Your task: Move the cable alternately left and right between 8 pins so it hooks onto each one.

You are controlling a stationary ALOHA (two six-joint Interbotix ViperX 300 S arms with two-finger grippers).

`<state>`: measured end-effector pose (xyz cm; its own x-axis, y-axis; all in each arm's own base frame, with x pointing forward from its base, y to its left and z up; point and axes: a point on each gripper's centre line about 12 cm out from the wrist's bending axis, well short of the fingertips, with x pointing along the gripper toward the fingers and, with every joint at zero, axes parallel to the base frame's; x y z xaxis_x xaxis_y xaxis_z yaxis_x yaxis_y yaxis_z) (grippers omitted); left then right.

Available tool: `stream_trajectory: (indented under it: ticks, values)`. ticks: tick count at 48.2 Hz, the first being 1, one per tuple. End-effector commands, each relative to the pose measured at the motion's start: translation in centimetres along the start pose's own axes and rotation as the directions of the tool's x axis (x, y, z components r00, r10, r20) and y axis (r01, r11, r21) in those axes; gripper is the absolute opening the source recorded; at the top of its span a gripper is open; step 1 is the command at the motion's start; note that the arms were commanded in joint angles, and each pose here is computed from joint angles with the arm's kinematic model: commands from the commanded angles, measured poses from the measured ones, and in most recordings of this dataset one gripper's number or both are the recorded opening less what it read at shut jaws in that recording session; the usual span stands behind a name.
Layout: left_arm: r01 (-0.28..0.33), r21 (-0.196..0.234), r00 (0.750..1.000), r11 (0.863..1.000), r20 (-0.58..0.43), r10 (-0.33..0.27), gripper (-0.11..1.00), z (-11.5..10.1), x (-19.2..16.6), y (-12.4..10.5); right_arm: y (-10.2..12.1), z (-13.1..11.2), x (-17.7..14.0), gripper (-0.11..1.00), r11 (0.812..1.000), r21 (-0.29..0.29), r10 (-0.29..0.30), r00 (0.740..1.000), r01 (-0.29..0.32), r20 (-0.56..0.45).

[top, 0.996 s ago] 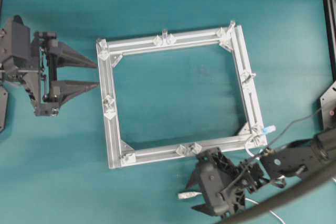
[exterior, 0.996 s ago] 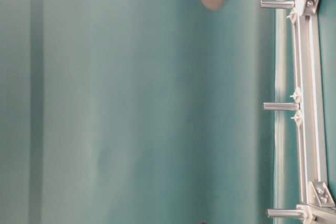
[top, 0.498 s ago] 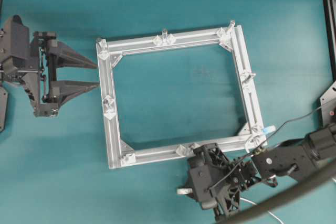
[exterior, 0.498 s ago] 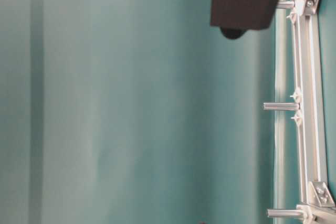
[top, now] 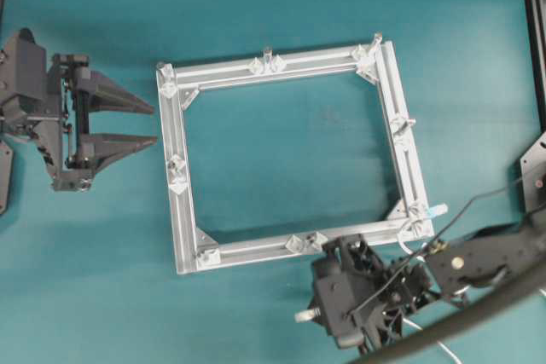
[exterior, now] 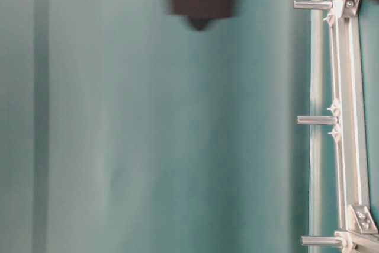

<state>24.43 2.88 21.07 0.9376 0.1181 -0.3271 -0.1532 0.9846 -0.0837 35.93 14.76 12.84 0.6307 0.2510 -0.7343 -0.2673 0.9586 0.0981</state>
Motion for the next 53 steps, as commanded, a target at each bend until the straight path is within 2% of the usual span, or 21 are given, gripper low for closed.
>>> stream_trajectory:
  ticks: [1,5,10,15,19,26,31,33,42,53]
  values:
    - [0.006,-0.006,1.0,1.0,0.015,-0.006,0.65,0.4,0.0,-0.1,-1.0,1.9,-2.5,0.15,0.999,0.049,-0.02,0.998,0.018,0.051]
    - [0.007,-0.006,1.0,1.0,0.013,-0.007,0.65,0.3,0.0,-0.2,-2.5,1.3,-3.6,0.15,0.99,0.135,-0.054,0.998,0.049,0.029]
    - [0.008,-0.005,1.0,1.0,0.013,-0.008,0.65,0.4,0.0,-0.2,-4.5,0.2,-4.7,0.15,0.966,0.242,-0.097,0.995,0.094,0.001]
    - [0.008,-0.005,1.0,1.0,0.013,-0.008,0.65,0.3,0.0,-0.2,-6.4,-0.4,-5.7,0.15,0.942,0.304,-0.143,0.99,0.14,-0.013]
    - [0.008,-0.005,1.0,1.0,0.013,-0.008,0.65,0.3,0.0,-0.2,-8.3,-0.7,-6.4,0.15,0.921,0.338,-0.193,0.98,0.195,-0.041]
    - [0.01,-0.006,1.0,1.0,0.013,-0.01,0.65,0.3,0.0,-0.3,-11.3,-1.3,-7.0,0.15,0.883,0.363,-0.276,0.955,0.297,-0.109]
    - [0.01,-0.005,1.0,1.0,0.011,-0.01,0.65,0.3,-0.1,-0.2,-13.4,-0.8,-6.9,0.15,0.859,0.383,-0.32,0.941,0.338,-0.113]
    - [0.01,-0.005,1.0,1.0,0.011,-0.01,0.65,0.3,-0.1,-0.2,-14.0,-0.5,-6.6,0.15,0.855,0.384,-0.331,0.937,0.348,-0.113]
    - [0.009,-0.005,1.0,1.0,0.007,-0.009,0.65,0.1,-0.1,-0.2,-15.1,2.4,-4.1,0.15,0.862,0.363,-0.342,0.935,0.353,-0.095]
    - [0.009,-0.005,1.0,1.0,0.007,-0.009,0.65,0.1,-0.1,-0.2,-14.7,7.0,-2.5,0.15,0.88,0.35,-0.336,0.942,0.321,-0.02]
